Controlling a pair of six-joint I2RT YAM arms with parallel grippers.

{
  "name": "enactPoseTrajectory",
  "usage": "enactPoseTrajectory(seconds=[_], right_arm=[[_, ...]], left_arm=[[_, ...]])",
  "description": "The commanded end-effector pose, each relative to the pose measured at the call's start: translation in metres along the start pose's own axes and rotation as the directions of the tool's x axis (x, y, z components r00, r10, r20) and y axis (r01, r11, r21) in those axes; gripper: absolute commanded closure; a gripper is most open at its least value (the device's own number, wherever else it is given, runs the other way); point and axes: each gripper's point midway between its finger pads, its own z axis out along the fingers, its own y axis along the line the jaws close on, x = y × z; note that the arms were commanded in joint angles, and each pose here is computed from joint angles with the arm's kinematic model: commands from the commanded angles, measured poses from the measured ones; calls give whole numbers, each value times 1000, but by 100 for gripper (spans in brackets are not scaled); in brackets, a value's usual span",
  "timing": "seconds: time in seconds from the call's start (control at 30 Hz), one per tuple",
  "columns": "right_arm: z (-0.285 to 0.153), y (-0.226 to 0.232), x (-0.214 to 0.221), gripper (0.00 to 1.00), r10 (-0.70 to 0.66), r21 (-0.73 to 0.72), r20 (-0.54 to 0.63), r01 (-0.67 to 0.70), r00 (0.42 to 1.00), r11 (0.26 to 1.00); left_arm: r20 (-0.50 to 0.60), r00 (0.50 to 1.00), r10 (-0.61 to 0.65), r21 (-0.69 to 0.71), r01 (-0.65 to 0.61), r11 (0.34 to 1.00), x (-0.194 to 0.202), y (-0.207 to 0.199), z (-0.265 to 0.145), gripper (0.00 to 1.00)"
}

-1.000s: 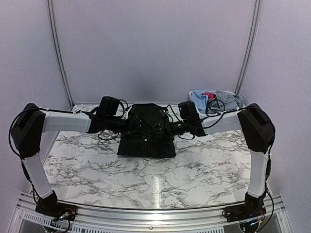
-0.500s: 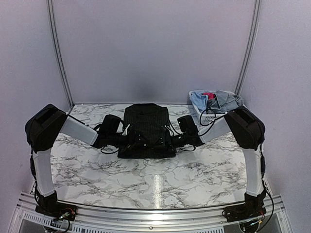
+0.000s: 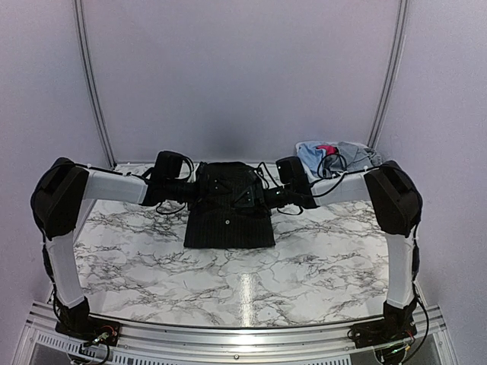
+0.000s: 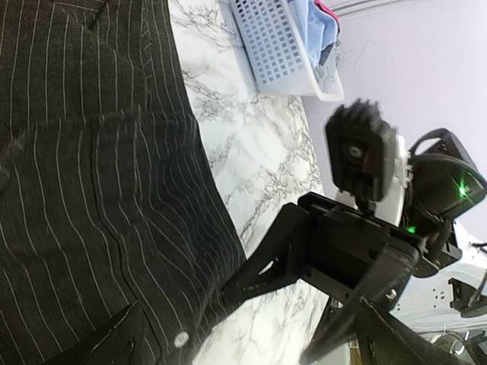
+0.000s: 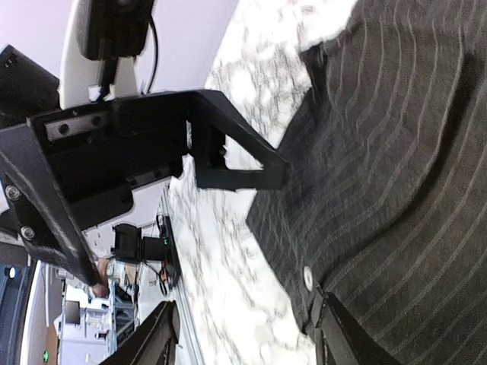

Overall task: Fold and stack the mixed laundry pile
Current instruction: Move the 2/3-rectangle-folded shirt to the center of the board.

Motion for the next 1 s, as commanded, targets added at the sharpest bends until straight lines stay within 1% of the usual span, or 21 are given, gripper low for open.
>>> enactPoseTrajectory(seconds=[0.0,0.2,0.27,0.3,0.37,0.43,0.5,0.67,0.77,0.87,0.97], right_arm=[[14,-27,-6,46,36,4,-2,-36,999,999],[26,-84,6,49,110,64,-15,-109,994,992],[28,-96,11,50,126,78,-23,-124,992,989],[28,-99,14,50,128,84,-31,-125,991,989],[29,-101,19,50,127,92,-53,-121,991,988],[27,-97,19,50,116,96,-64,-109,991,989],[24,-90,15,50,90,97,-67,-83,994,992],[21,-78,4,50,43,100,-68,-36,997,994],[19,-75,2,50,41,113,-75,-32,996,993],[19,-80,3,50,46,128,-77,-36,996,991],[21,-95,11,50,63,159,-92,-48,994,986]], left_arm=[[-52,998,-44,-41,41,998,4,29,22,1],[11,993,-115,-118,115,986,-6,83,24,1],[6,991,-135,-131,135,982,-3,97,26,1],[-6,990,-138,-123,136,983,-1,97,27,1],[-22,994,-109,-88,106,990,-3,84,25,1],[7,999,-52,-67,52,996,-14,64,15,1],[36,999,-30,-56,32,998,-27,55,10,1],[78,994,-77,-76,82,994,-53,80,14,1],[87,991,-101,-79,108,991,-64,95,22,1],[84,988,-130,-90,137,986,-67,113,35,1],[67,983,-169,-115,176,978,-57,133,42,3]])
